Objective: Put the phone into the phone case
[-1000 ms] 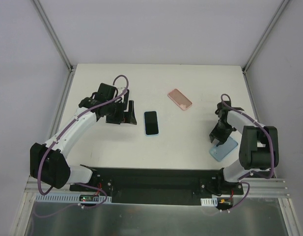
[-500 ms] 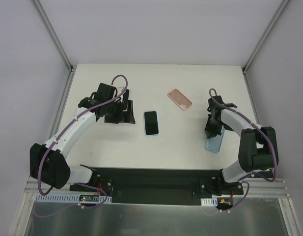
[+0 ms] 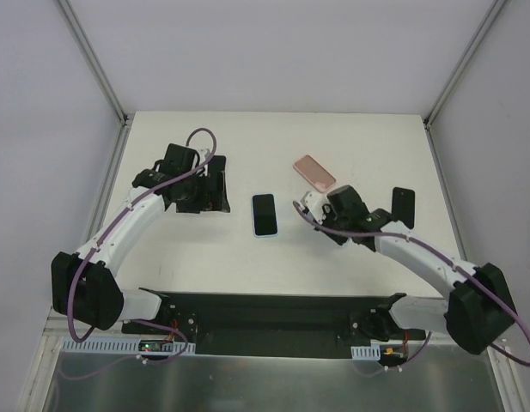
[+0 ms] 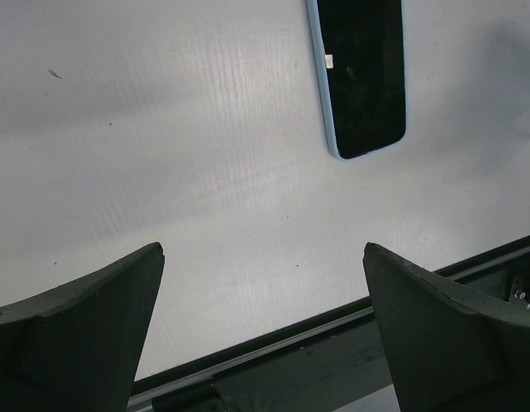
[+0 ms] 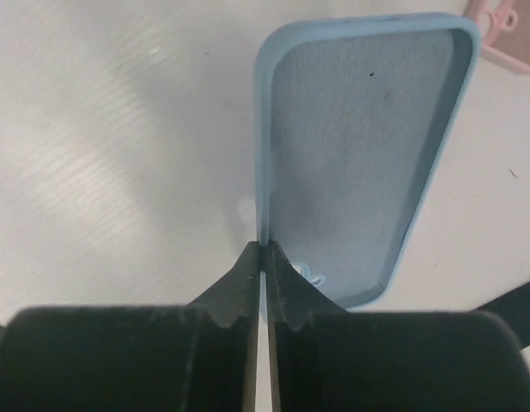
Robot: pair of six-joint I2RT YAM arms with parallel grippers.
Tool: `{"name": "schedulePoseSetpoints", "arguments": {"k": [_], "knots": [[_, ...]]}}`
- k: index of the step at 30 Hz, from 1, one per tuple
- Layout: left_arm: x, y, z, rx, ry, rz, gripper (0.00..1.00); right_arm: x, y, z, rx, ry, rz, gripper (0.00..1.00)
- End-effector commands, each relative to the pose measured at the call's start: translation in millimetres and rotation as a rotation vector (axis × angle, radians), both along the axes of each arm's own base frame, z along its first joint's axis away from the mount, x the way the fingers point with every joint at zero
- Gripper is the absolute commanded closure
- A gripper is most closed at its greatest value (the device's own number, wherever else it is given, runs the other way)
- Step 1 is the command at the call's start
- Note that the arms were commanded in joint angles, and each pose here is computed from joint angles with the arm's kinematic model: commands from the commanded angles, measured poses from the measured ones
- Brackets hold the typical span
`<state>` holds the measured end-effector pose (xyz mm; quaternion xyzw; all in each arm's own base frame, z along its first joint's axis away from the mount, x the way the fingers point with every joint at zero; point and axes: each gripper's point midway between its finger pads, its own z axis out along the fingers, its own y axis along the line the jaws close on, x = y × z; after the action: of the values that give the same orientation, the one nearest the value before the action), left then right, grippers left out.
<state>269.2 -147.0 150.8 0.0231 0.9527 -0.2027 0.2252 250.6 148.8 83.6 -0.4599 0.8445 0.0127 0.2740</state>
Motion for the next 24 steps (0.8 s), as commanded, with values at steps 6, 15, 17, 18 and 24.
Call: {"name": "schedulePoseSetpoints", "arguments": {"k": [6, 15, 17, 18, 24], "knots": [[-0.6, 2.3, 2.6, -0.03, 0.023, 0.03, 0.01, -40.5, 31.5, -33.6, -0.226, -0.221, 0.689, 0.97], [-3.2, -3.4, 0.5, -0.059, 0.033, 0.007, 0.01, -58.0, 38.4, -50.8, -0.425, -0.288, 0.856, 0.92], [-2.9, -3.6, -0.1, -0.059, 0.033, 0.005, 0.01, -52.8, 37.9, -48.6, -0.45, -0.3, 0.825, 0.84], [-2.9, -3.6, 0.3, -0.06, 0.031, 0.005, 0.01, -53.1, 39.0, -48.1, -0.446, -0.297, 0.822, 0.72], [-3.8, -3.0, 1.3, -0.06, 0.023, 0.004, 0.01, -51.4, 48.1, -30.7, -0.367, -0.299, 0.733, 0.53]]}}
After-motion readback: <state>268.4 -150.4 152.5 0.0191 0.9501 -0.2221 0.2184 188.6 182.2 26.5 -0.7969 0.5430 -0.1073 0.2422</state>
